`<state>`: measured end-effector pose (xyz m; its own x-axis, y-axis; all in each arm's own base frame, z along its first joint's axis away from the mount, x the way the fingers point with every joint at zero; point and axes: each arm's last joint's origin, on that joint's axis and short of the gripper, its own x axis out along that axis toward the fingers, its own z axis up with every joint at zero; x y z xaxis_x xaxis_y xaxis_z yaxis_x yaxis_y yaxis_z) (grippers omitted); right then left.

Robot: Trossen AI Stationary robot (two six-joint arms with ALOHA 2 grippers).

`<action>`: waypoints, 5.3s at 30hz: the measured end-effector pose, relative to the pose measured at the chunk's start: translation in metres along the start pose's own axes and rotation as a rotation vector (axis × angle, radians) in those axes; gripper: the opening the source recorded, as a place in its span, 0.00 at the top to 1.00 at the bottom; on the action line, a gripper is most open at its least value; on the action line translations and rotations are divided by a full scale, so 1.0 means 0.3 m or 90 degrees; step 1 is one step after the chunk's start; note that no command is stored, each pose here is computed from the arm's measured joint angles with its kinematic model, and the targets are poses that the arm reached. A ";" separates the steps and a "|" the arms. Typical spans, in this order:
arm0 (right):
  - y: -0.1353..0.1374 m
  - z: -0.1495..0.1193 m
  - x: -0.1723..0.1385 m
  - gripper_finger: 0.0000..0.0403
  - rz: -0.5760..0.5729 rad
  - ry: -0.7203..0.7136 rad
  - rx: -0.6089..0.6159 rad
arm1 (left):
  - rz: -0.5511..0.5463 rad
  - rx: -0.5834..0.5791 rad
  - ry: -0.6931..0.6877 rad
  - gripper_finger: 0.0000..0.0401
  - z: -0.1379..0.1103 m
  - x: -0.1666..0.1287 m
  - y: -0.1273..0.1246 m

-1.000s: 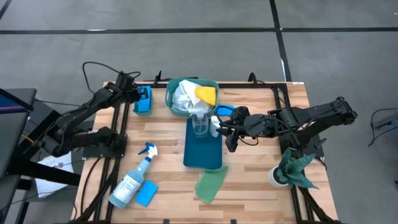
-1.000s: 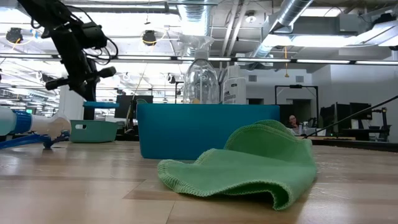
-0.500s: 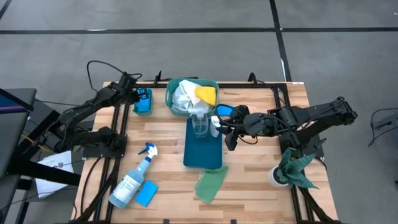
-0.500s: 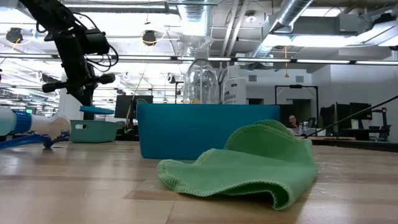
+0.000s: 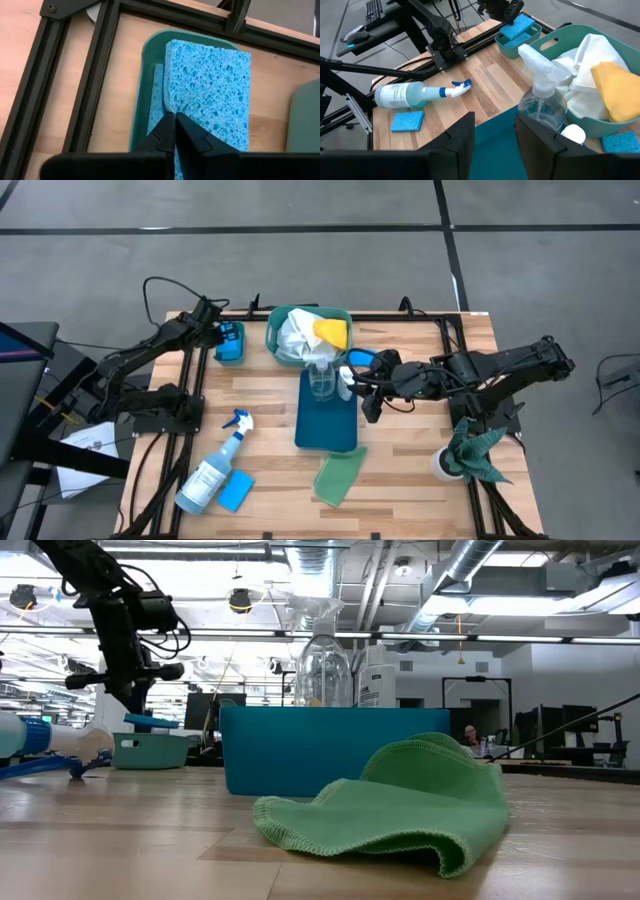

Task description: Pick & Place Kitchen Items

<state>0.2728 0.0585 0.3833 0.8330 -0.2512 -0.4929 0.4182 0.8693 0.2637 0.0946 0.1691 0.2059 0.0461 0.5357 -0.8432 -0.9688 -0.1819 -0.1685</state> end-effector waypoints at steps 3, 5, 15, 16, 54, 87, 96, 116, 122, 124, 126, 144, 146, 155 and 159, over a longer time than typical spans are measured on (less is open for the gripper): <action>-0.001 0.001 0.000 0.67 0.000 0.000 0.000 | -0.016 0.007 0.002 1.00 0.002 0.000 -0.004; -0.001 0.001 0.001 0.67 -0.001 -0.001 0.001 | -0.015 0.018 0.006 1.00 -0.004 -0.001 -0.007; -0.008 0.006 0.005 0.67 -0.004 -0.003 -0.007 | 0.005 -0.016 0.024 1.00 -0.070 0.038 -0.007; -0.008 0.007 0.005 0.67 -0.004 -0.003 -0.007 | 0.017 -0.023 0.021 1.00 -0.076 0.038 0.001; -0.020 0.014 0.012 0.67 0.000 0.004 -0.011 | -0.005 0.015 -0.017 1.00 -0.094 0.065 0.015; -0.020 0.014 0.012 0.67 0.001 0.004 -0.011 | -0.013 0.009 -0.026 0.76 -0.090 0.060 0.013; -0.020 0.013 0.012 0.67 0.001 0.004 -0.012 | -0.135 -0.030 -0.114 0.74 -0.056 -0.038 0.011; -0.016 0.011 0.011 0.67 0.014 0.013 -0.030 | -0.306 -0.005 -0.153 0.74 -0.057 -0.166 0.037; -0.018 0.008 0.011 0.67 0.012 0.019 -0.033 | -0.328 0.002 -0.137 0.74 -0.060 -0.167 0.033; -0.019 0.006 0.011 0.67 0.009 0.023 -0.035 | -0.360 0.010 -0.120 0.74 -0.061 -0.170 0.028; -0.020 0.004 0.011 0.67 0.007 0.026 -0.037 | -0.415 0.023 -0.097 0.74 -0.060 -0.177 0.017; -0.019 -0.001 0.011 0.67 0.027 0.046 -0.056 | -1.012 0.271 0.234 0.74 -0.196 -0.401 -0.112; -0.018 -0.002 0.010 0.67 0.034 0.050 -0.056 | -1.012 0.287 0.225 0.74 -0.224 -0.414 -0.122; -0.011 -0.010 0.006 0.67 0.037 0.057 -0.058 | -0.991 0.365 0.289 0.74 -0.368 -0.451 -0.159; -0.010 -0.010 0.005 0.67 0.038 0.057 -0.056 | -0.923 0.409 0.336 0.75 -0.446 -0.445 -0.157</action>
<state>0.2717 0.0567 0.3791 0.8178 -0.1629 -0.5520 0.3325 0.9165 0.2222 0.1666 -0.0041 0.2580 0.8760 -0.3950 -0.2767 0.0172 0.5990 -0.8006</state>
